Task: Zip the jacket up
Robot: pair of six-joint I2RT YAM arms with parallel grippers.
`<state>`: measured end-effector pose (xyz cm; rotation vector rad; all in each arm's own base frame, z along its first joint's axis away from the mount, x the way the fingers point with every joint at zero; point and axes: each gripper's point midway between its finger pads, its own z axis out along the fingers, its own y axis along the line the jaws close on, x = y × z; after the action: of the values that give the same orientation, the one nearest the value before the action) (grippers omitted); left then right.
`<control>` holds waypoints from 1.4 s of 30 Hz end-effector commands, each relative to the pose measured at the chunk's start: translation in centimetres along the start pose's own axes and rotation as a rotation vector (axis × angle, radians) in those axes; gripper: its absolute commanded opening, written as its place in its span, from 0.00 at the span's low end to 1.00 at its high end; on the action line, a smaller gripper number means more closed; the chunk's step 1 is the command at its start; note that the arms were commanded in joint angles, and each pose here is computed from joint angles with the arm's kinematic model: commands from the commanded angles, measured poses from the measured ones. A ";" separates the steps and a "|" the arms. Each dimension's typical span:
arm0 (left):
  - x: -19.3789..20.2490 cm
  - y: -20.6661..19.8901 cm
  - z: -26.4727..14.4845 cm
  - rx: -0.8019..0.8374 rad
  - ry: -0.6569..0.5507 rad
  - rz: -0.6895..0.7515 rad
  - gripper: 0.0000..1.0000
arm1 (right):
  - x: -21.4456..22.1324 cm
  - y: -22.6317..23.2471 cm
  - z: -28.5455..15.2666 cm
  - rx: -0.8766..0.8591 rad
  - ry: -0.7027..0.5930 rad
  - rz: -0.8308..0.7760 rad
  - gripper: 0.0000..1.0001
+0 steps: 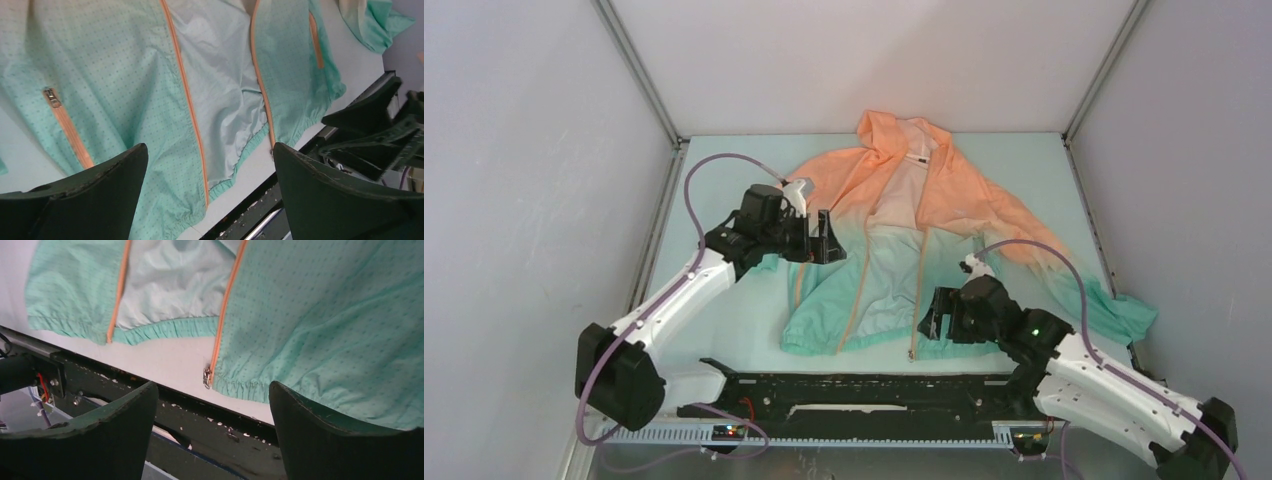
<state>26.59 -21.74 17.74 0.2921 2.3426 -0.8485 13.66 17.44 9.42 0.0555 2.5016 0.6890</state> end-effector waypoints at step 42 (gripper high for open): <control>3.2 -3.6 2.0 -0.005 0.152 0.159 0.80 | 5.0 -1.5 7.1 0.599 -0.003 -0.033 0.57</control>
<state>23.80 -26.02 15.67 0.5190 2.4696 -0.7679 12.57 20.15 0.80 0.2603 2.6422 -0.0555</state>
